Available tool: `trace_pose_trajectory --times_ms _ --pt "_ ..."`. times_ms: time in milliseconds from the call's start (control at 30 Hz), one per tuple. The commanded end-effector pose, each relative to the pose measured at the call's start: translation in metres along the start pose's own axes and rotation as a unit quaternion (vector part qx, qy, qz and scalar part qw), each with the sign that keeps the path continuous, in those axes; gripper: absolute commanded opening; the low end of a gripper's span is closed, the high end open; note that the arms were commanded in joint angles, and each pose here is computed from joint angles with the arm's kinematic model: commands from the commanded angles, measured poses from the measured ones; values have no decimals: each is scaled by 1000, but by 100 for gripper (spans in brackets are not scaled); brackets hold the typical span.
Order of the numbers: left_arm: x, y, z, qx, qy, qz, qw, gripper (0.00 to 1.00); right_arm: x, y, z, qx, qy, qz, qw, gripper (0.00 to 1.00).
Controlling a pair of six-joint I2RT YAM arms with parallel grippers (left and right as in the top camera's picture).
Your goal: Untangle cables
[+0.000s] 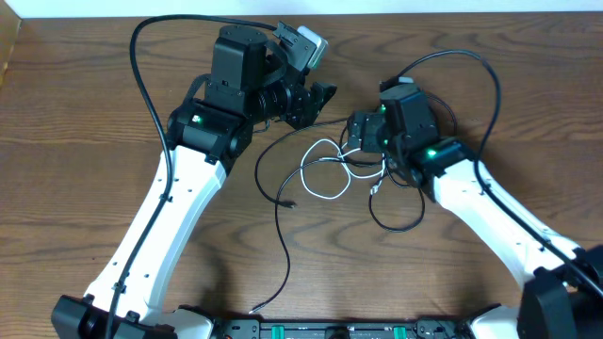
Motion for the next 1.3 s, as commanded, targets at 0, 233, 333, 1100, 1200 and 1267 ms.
trace_pose_trajectory --times_ms 0,233,333,1100,1200,1267 --pt "0 3 -3 -5 5 5 1000 60 16 -5 6 15 25 -14 999 95" --pt "0 3 -3 -5 5 5 1000 60 31 -24 4 47 5 26 999 95" --pt "0 3 -3 -5 5 6 1000 60 32 -31 3 62 -6 27 998 95" --pt "-1 3 -4 -7 1 6 1000 60 37 -54 61 78 -21 89 993 93" --pt "-1 3 -4 -7 1 6 1000 60 34 -54 70 69 -33 92 993 90" --pt "-1 3 -4 -7 1 6 1000 60 31 -54 73 61 -45 91 993 88"
Point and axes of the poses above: each gripper's point midway between its finger pads, its own z axis out along the fingers, its own x axis along the line the jaws close on, y = z × x, the point moved 7 cm from there along -z, back along the fingers, and after that the axes turned 12 degrees about -z, right-handed, at the moved point
